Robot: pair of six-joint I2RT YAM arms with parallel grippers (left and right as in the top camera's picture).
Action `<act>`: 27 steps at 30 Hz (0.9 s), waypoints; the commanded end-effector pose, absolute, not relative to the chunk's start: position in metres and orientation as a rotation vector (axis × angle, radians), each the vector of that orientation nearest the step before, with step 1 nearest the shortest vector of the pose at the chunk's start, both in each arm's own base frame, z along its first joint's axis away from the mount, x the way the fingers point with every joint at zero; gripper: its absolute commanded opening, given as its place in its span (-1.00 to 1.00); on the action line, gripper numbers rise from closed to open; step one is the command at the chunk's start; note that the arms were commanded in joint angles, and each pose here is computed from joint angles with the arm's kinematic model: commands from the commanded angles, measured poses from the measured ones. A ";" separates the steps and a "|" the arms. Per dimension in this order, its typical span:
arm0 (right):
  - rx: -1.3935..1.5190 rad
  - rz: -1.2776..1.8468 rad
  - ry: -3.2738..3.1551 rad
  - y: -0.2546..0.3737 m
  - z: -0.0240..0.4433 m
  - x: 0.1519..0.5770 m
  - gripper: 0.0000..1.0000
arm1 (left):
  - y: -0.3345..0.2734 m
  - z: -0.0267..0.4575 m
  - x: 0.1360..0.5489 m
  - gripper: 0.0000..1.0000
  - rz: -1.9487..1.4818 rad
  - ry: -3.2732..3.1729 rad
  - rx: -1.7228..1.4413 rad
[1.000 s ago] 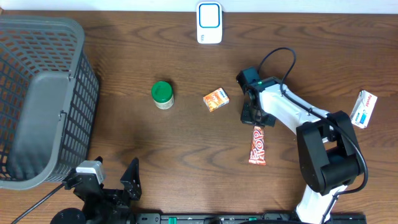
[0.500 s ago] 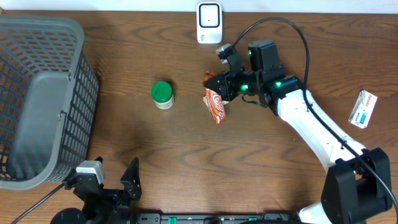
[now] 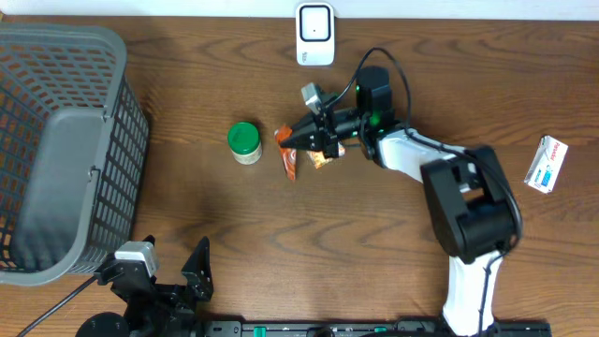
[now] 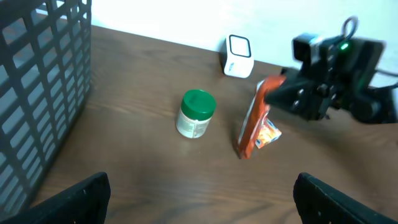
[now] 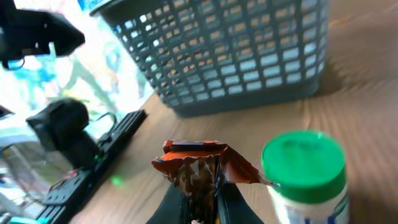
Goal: Scan the item barcode
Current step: 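Drag the Top bar leftward and release it beside the bottle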
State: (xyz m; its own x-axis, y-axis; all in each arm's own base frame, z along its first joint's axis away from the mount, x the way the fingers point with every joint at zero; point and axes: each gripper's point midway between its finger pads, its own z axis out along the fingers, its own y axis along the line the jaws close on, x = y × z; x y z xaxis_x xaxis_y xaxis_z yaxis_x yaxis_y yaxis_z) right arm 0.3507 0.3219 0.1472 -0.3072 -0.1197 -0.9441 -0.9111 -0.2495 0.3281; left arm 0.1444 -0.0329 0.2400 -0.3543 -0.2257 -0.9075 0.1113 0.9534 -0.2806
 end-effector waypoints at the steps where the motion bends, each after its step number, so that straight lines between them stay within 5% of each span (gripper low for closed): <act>1: -1.304 1.696 1.365 0.311 0.131 0.350 -0.98 | -0.035 0.241 0.144 0.89 -0.361 1.899 -0.070; 16: -1.194 1.576 1.390 0.251 0.117 0.385 -0.98 | -0.035 0.241 0.144 0.89 -0.361 1.899 -0.070; 17: -1.204 1.574 1.381 0.253 0.116 0.383 -0.95 | -0.035 0.241 0.144 0.89 -0.361 1.899 -0.070; 18: -1.208 1.579 1.380 0.255 0.115 0.381 -0.63 | -0.035 0.241 0.144 0.89 -0.361 1.899 -0.070; 20: -1.216 1.586 1.376 0.259 0.115 0.378 -0.49 | -0.035 0.241 0.144 0.89 -0.361 1.899 -0.070; 27: -1.156 1.547 1.408 0.234 0.114 0.394 -0.58 | -0.035 0.241 0.144 0.89 -0.361 1.899 -0.070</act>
State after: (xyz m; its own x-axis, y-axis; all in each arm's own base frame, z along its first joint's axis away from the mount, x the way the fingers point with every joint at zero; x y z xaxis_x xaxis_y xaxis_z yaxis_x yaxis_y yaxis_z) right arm 0.3877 0.2519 0.1171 -0.3215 -0.0671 -0.9445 -0.9319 -0.1547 0.3282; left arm 0.1444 -0.0329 0.2400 -0.3543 -0.2257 -0.9075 0.1113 0.9534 -0.2806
